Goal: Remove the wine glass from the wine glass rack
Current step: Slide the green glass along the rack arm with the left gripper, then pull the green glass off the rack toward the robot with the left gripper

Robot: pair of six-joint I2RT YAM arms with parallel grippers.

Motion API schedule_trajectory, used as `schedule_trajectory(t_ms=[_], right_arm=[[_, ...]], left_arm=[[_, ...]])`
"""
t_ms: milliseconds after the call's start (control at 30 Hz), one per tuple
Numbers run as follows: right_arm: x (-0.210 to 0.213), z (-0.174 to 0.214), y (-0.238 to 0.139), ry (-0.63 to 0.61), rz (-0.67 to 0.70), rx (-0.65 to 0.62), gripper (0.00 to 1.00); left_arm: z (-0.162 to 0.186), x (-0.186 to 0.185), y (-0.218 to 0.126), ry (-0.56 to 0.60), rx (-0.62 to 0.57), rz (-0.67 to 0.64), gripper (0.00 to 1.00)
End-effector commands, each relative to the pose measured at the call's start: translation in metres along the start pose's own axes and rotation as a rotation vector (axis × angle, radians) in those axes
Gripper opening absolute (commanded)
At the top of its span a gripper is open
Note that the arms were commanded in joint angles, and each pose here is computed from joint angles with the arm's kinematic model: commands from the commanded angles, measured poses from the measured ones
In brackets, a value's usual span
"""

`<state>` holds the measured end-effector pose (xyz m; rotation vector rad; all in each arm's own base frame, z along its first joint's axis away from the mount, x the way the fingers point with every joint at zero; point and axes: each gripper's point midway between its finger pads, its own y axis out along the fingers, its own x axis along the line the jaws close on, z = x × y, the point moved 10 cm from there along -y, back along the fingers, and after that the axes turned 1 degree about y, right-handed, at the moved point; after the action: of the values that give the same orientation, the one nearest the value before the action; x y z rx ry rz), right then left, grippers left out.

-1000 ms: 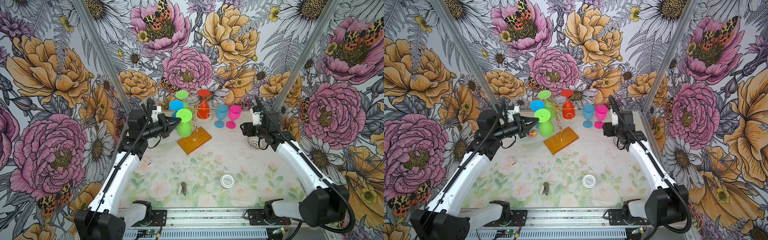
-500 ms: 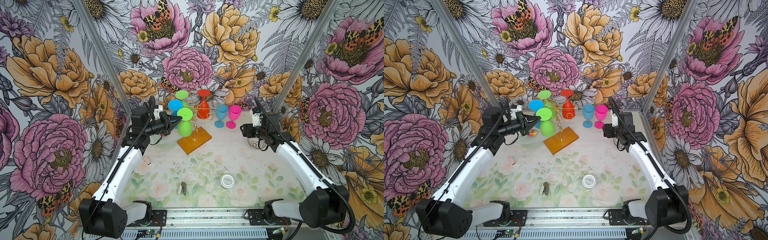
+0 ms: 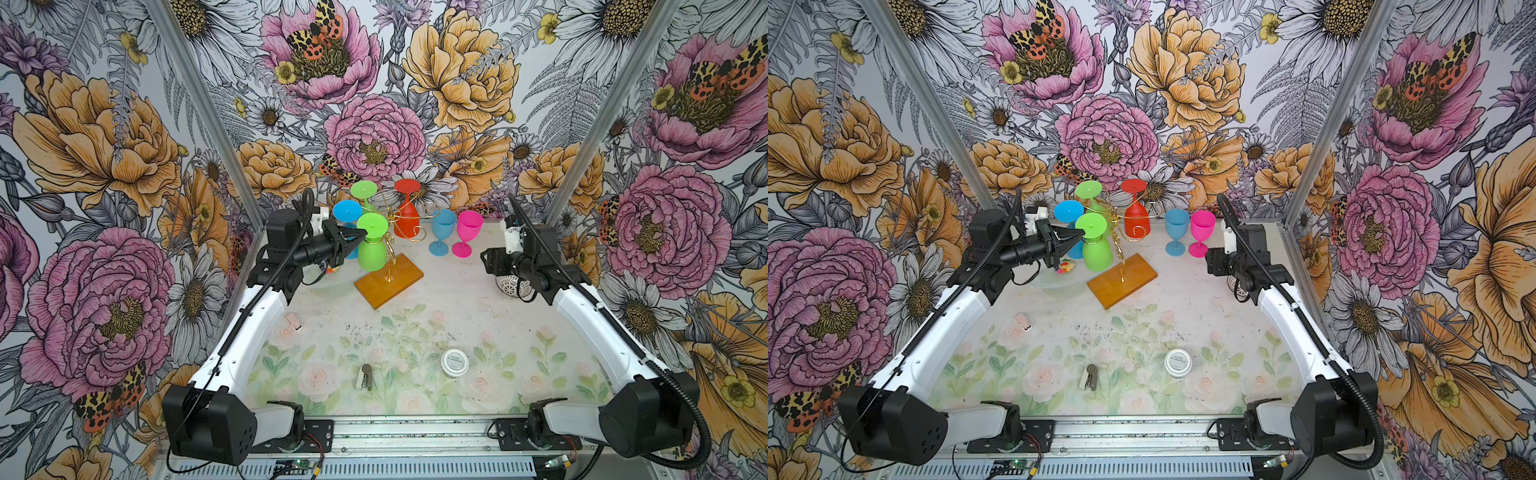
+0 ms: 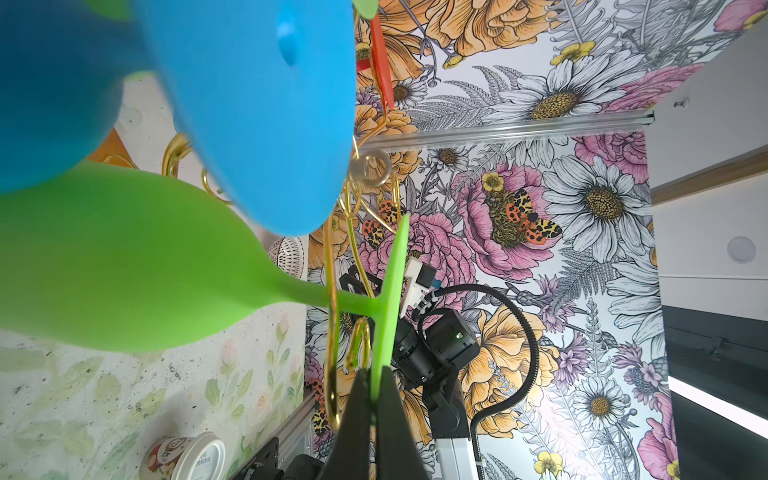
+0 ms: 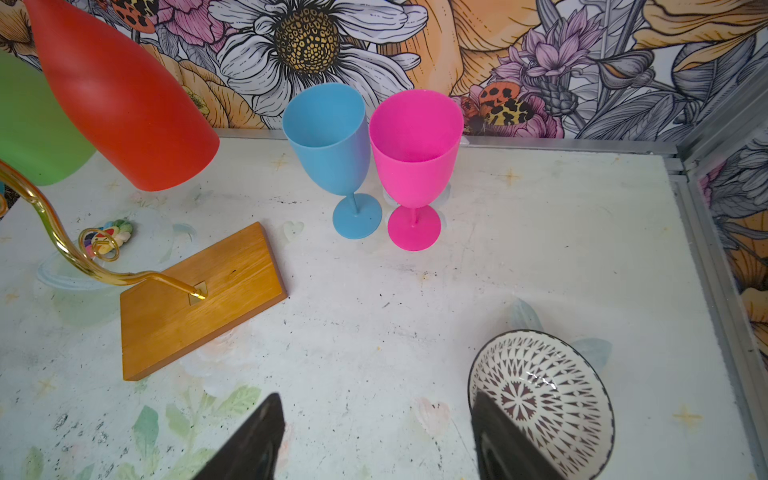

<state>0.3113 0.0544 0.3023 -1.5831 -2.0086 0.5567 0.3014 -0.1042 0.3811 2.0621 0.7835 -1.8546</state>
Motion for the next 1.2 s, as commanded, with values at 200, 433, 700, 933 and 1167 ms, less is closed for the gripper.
schedule_trajectory(t_ms=[200, 433, 700, 933, 1167], right_arm=[[0.003, -0.006, -0.011, -0.022, 0.008, -0.056, 0.72], [0.003, -0.007, -0.013, -0.029, 0.009, -0.064, 0.72], [0.003, -0.008, -0.015, -0.03, 0.01, -0.069, 0.72], [0.004, -0.009, -0.017, -0.027, -0.001, -0.075, 0.72], [0.006, -0.012, -0.016, -0.009, -0.022, -0.076, 0.72]], left_arm=[[0.006, -0.023, 0.005, 0.064, 0.048, 0.057, 0.0], [0.011, -0.025, 0.012, 0.07, 0.082, 0.05, 0.0], [0.021, -0.028, 0.017, 0.085, 0.128, 0.049, 0.0], [0.036, -0.037, 0.008, 0.117, 0.174, 0.075, 0.0], [0.048, -0.035, -0.001, 0.144, 0.214, 0.079, 0.0]])
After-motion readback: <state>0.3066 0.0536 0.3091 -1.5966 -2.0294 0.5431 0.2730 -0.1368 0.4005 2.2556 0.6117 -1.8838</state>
